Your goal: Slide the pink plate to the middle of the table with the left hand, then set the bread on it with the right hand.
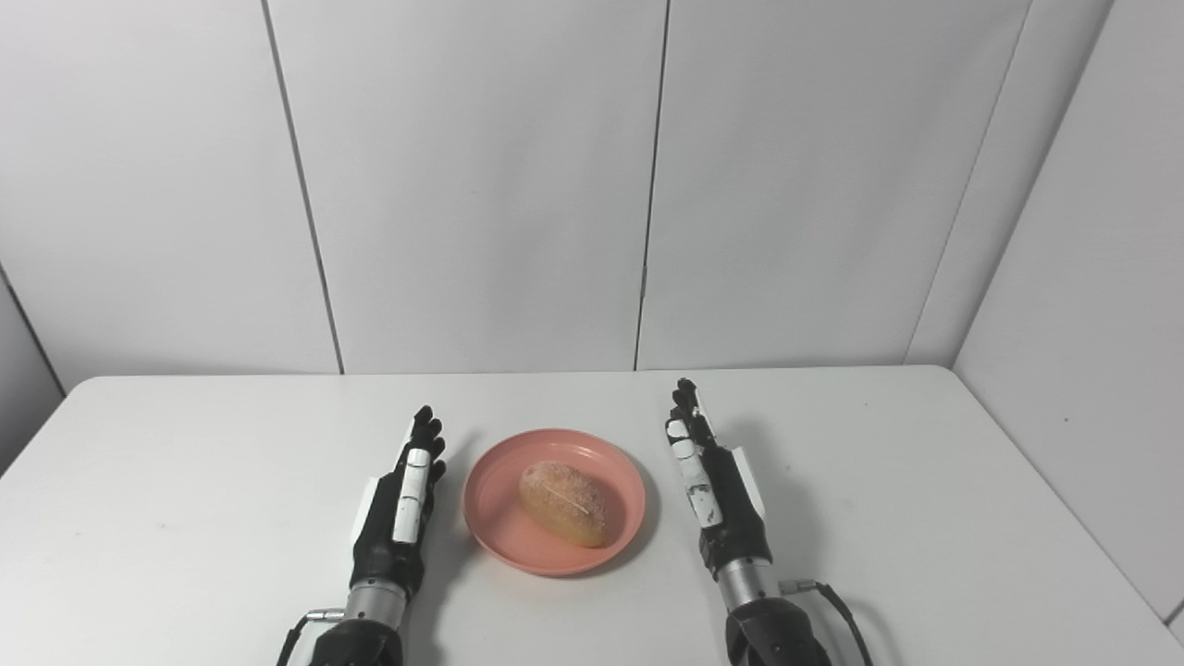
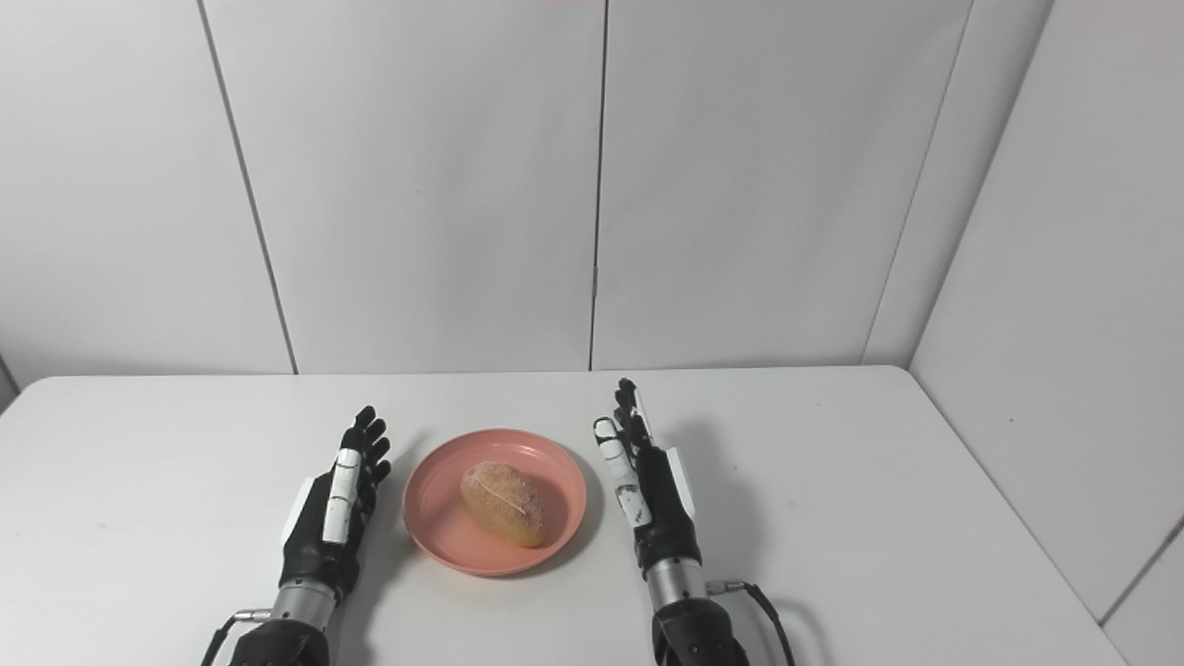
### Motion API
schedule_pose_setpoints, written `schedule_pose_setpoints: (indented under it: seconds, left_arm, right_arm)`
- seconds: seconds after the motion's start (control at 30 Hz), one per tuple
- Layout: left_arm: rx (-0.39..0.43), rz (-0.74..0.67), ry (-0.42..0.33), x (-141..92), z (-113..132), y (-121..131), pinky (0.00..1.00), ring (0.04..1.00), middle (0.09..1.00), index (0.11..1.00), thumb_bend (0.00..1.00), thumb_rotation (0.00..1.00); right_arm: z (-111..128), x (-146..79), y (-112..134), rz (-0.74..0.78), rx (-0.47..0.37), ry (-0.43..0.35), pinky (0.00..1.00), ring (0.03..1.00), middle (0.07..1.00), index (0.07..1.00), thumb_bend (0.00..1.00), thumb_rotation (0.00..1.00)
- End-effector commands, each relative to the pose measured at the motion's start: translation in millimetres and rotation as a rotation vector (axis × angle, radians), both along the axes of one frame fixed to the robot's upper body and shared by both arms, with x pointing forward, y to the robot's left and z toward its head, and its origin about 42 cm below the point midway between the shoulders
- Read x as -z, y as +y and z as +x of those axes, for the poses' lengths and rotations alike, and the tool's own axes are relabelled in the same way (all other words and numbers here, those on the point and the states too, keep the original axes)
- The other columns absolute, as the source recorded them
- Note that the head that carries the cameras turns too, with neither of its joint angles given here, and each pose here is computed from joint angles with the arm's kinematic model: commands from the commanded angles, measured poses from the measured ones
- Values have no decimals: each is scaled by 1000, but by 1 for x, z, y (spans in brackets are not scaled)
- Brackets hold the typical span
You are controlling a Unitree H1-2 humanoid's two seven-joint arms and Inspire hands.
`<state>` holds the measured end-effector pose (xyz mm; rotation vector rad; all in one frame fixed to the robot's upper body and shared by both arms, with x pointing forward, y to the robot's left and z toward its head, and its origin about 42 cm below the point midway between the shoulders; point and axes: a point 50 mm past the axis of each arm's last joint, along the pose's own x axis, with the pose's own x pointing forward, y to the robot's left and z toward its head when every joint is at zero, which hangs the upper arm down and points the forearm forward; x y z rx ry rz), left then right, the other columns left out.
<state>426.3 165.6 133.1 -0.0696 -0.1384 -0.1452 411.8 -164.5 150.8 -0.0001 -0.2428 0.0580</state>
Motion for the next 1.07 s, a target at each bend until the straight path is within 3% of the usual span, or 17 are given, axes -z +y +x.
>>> schedule_pose_setpoints:
  seconds: [0.0, 0.33, 1.03]
  left_arm:
    - [5, -9, -56, -17, 5, -8, 1000, 1000, 1000, 1000, 767, 1000]
    - [7, 0, -71, -18, 6, -14, 1000, 1000, 1000, 1000, 729, 1000]
    - [30, 21, -66, -18, 6, -14, 1000, 1000, 1000, 1000, 767, 1000]
  right_arm:
    - [4, -19, -2, -5, -12, -55, 1000, 1000, 1000, 1000, 584, 971]
    - [0, -5, -12, -34, -29, -33, 1000, 1000, 1000, 1000, 595, 968]
    - [5, 1, -14, -21, -61, -1, 1000, 1000, 1000, 1000, 604, 945]
